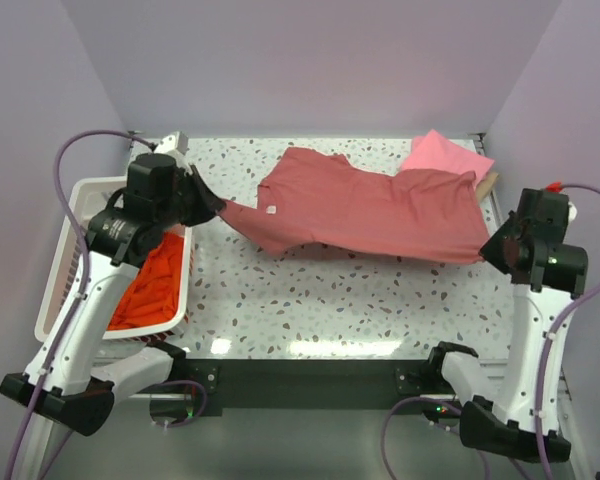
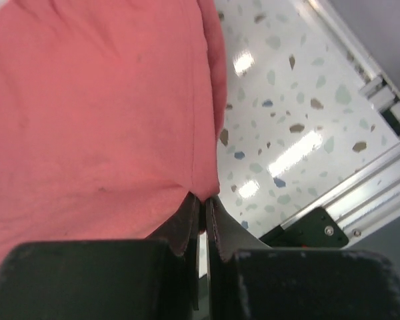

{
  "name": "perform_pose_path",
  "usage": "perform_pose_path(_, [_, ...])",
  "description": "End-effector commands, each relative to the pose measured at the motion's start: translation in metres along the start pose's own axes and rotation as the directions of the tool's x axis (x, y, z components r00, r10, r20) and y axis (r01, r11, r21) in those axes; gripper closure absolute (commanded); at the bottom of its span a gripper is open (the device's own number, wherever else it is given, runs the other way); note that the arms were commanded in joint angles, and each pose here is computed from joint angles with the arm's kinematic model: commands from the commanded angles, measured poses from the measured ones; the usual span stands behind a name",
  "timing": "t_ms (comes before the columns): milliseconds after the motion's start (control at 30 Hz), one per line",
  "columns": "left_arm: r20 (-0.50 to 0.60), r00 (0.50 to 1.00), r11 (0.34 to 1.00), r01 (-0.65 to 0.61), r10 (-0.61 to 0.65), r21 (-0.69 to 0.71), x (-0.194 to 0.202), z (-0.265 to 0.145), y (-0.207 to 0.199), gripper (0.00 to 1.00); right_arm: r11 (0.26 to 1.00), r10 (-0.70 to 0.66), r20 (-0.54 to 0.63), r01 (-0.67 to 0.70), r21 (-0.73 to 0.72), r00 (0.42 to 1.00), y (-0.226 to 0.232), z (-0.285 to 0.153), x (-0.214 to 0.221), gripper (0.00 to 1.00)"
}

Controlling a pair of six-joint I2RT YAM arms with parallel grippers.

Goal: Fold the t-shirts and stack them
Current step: Flatten the tshirt out

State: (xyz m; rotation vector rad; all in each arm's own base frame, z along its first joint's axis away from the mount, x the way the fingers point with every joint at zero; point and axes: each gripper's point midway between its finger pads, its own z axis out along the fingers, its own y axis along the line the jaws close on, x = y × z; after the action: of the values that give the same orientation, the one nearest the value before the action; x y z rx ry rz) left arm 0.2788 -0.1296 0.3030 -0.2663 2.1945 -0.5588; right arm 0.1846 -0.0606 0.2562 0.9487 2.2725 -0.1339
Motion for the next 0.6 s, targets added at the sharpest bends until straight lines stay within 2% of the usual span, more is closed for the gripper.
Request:
perform_pose_path(0, [0.150,0.988,0.993,0.014,-0.033,0.121,-0.050,-0.047,-0.037,1.00,0.999,-0.032,0.112,0.034,-0.010,0.993,-0.006,-0.050,-0.030,1.00])
perform_pose_path(133, [0.293,0.956,0.981,-0.033,-0.025,0.190,-0.098,-0.084,-0.065,1.00,0.997,0.002,0.238,0.015,-0.069,0.971,0.009,-0.088,-0.076,1.00])
perform_pose_path(167, [0.361,0.932,0.973,-0.062,-0.023,0.224,-0.118,-0.105,-0.078,1.00,0.996,0.016,0.264,0.007,-0.085,0.964,0.012,-0.097,-0.085,1.00])
perform_pose_path(200, [0.397,0.918,0.968,-0.075,-0.026,0.238,-0.128,-0.116,-0.084,1.00,0.993,0.039,0.326,0.001,-0.122,0.945,0.017,-0.116,-0.101,1.00])
perform_pose_path(233, [0.422,0.906,0.965,-0.089,-0.024,0.245,-0.137,-0.122,-0.089,1.00,0.991,0.048,0.340,-0.002,-0.136,0.939,0.022,-0.120,-0.111,1.00])
perform_pose_path(267, [0.490,0.871,0.953,-0.120,-0.033,0.277,-0.155,-0.149,-0.101,1.00,0.988,0.059,0.366,-0.003,-0.153,0.929,0.025,-0.129,-0.119,1.00])
perform_pose_path(300, [0.512,0.858,0.949,-0.131,-0.036,0.286,-0.163,-0.156,-0.106,1.00,0.982,0.088,0.432,-0.006,-0.189,0.898,0.026,-0.152,-0.132,1.00])
perform_pose_path(333, [0.537,0.842,0.943,-0.144,-0.043,0.301,-0.171,-0.168,-0.111,1.00,0.980,0.098,0.452,-0.007,-0.200,0.887,0.029,-0.158,-0.140,1.00])
perform_pose_path(400, [0.606,0.791,0.923,-0.171,-0.080,0.345,-0.187,-0.204,-0.123,1.00,0.970,0.140,0.539,-0.008,-0.241,0.831,0.027,-0.191,-0.154,1.00])
perform_pose_path(567, [0.689,0.707,0.883,-0.211,-0.157,0.418,-0.200,-0.256,-0.135,1.00,0.944,0.224,0.646,0.002,-0.329,0.730,0.024,-0.239,-0.167,1.00])
